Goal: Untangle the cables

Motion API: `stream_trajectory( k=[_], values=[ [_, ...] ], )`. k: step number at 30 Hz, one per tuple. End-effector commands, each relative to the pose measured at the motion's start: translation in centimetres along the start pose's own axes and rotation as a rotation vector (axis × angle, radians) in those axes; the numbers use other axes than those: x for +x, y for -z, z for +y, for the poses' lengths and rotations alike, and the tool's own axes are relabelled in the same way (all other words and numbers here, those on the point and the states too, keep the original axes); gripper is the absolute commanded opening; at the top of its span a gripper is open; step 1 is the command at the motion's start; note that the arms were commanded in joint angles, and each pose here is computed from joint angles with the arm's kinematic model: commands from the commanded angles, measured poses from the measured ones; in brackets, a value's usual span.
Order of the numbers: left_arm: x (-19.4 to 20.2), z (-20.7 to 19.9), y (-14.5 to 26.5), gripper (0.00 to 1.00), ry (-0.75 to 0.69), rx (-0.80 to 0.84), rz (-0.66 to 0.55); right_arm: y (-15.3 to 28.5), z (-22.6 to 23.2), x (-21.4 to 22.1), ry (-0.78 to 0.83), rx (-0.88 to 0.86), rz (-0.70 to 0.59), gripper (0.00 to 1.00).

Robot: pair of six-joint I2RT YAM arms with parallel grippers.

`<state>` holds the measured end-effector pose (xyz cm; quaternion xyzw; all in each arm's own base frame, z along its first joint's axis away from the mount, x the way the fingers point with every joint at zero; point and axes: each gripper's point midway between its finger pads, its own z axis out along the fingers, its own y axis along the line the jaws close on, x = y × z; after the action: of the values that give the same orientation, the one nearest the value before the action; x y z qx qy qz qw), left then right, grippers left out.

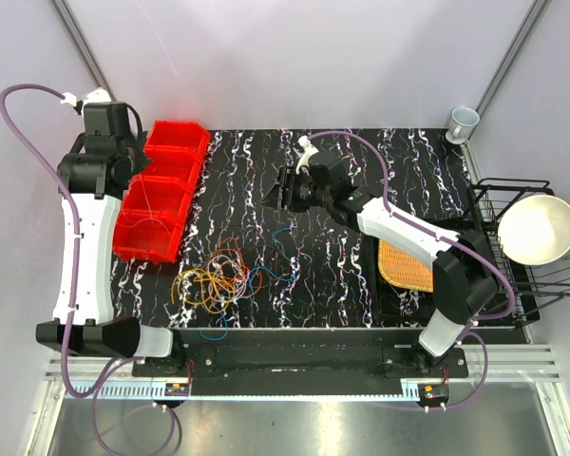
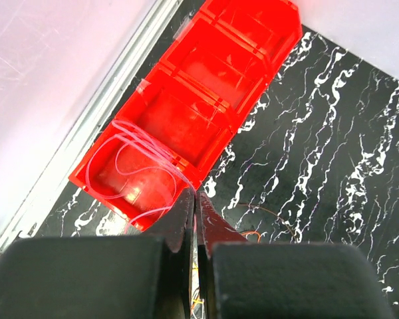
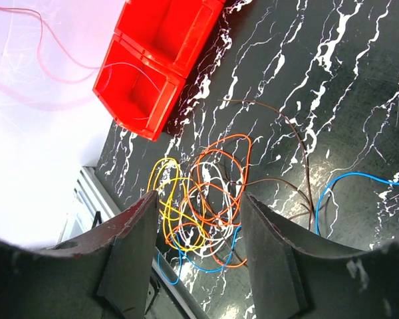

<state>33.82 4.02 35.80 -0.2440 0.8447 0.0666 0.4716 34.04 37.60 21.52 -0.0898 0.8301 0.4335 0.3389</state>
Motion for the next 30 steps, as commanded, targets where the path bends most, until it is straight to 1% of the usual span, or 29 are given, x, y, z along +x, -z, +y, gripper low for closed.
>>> stream_trajectory(
  k=[1,4,7,8,9,17,18,19,21,22,26,30],
  values=[
    [-1.2,0.0,0.9,0.00,-0.002,0.025,-0.031,1.8,2.5,-2.0,0.004,-0.063,-0.051,0.57],
    [-1.4,0.2,0.4,0.00,-0.004,0.017,-0.037,1.7,2.6,-1.8,-0.007,-0.068,-0.046,0.57],
    [-0.6,0.3,-0.5,0.00,-0.019,0.007,-0.028,1.8,2.5,-1.7,-0.009,-0.068,-0.046,0.57],
    [0.3,1.2,-1.4,0.00,-0.020,-0.018,-0.006,1.8,2.4,-1.7,-0.011,-0.066,-0.048,0.57],
    [0.0,1.2,-1.5,0.00,-0.017,-0.010,-0.028,1.8,2.4,-1.6,-0.011,-0.066,-0.048,0.57],
    [2.6,2.7,-4.9,0.00,-0.005,-0.048,-0.003,1.4,2.0,-0.6,-0.020,-0.074,-0.021,0.56],
    [2.4,2.7,-5.1,0.00,0.000,-0.047,-0.018,1.4,2.5,-1.1,-0.010,-0.095,-0.040,0.57],
    [3.1,3.1,-5.6,0.00,-0.004,-0.067,-0.008,1.5,2.6,-1.2,-0.006,-0.100,-0.046,0.56],
    [3.0,3.3,-5.9,0.00,-0.001,-0.075,-0.024,1.5,2.4,-0.9,-0.007,-0.102,-0.041,0.57],
    [3.7,3.4,-6.2,0.00,-0.003,-0.075,-0.014,1.5,2.5,-0.9,-0.002,-0.107,-0.043,0.56],
    [3.8,3.2,-6.7,0.00,0.003,-0.055,-0.035,1.4,2.8,-0.9,0.009,-0.127,-0.039,0.57],
    [2.5,2.8,-6.3,0.00,0.019,-0.036,-0.070,1.5,3.3,-0.9,0.016,-0.157,-0.035,0.57]
  ],
)
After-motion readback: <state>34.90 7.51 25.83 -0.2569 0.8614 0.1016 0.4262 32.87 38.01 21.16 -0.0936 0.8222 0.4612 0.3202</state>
